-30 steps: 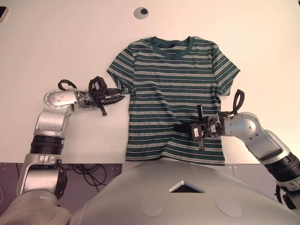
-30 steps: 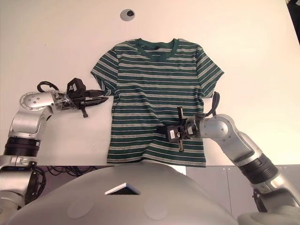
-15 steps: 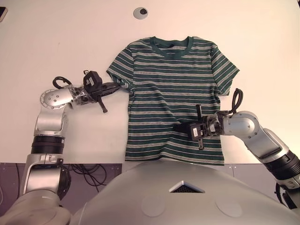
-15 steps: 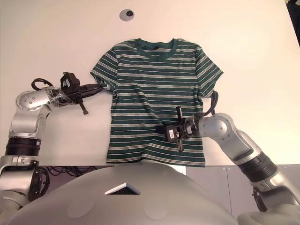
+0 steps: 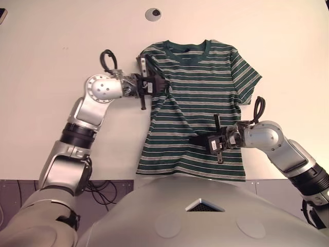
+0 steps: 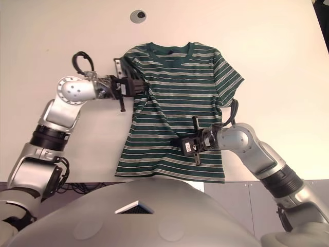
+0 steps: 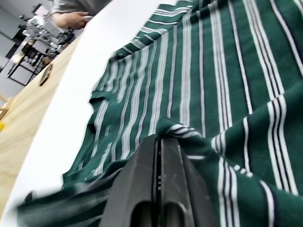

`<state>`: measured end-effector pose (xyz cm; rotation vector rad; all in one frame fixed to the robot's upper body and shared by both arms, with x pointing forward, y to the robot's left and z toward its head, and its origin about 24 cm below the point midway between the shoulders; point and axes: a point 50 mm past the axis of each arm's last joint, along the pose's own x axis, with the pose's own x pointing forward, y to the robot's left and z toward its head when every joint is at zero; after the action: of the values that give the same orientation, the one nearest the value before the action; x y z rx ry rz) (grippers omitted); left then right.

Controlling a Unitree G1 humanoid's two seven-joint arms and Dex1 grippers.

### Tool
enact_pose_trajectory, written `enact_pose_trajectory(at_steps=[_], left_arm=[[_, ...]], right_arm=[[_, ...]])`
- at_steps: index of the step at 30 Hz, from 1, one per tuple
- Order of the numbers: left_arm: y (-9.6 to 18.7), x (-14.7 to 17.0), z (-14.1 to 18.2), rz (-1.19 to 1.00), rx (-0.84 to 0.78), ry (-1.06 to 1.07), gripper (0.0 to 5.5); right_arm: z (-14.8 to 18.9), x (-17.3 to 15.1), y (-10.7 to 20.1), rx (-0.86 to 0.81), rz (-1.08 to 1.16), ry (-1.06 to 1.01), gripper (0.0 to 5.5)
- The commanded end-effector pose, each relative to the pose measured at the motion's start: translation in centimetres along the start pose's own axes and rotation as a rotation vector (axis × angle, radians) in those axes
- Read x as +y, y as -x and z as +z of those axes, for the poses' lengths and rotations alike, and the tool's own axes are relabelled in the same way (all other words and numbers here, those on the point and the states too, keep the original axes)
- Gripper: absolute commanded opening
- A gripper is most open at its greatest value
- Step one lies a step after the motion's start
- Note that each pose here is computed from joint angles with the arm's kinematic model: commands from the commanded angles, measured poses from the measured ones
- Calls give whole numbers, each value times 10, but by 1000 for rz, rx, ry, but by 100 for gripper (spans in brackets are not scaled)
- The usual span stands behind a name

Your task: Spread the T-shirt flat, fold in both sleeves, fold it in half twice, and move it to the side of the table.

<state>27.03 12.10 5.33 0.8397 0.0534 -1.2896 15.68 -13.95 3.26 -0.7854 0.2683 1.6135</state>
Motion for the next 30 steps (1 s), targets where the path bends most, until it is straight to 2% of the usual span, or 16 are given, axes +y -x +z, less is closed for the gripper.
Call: enact_pose_trajectory(at_steps=[1, 7, 12, 15, 18, 20, 23, 27, 30], left_arm=[[-13, -11, -3, -82, 21, -26, 4], [-13, -31, -19, -184, 85, -2, 4], [-9, -33, -26, -186, 100, 37, 75], [-2, -41, -28, -216, 102, 36, 113], [7, -37, -26, -142, 75, 52, 131], [15, -33, -21, -84, 45, 57, 131], [26, -31, -16, -52, 21, 50, 131], [46, -30, -13, -17, 21, 49, 131], [57, -39, -14, -12, 42, 59, 131]], right_arm=[[-37, 28, -5, 190, 130, -140, 0], [-36, 27, -9, 181, 134, -137, 0], [-35, 18, -10, 148, 76, -146, 0], [-25, 5, -7, 50, -41, -182, 0], [-9, -25, 10, -150, -286, -296, 0], [-5, -28, 24, -233, -333, -367, 0], [-1, -20, 41, -283, -309, -413, 0], [5, -29, 73, -387, -420, -479, 0], [-2, -36, 82, -388, -511, -533, 0]])
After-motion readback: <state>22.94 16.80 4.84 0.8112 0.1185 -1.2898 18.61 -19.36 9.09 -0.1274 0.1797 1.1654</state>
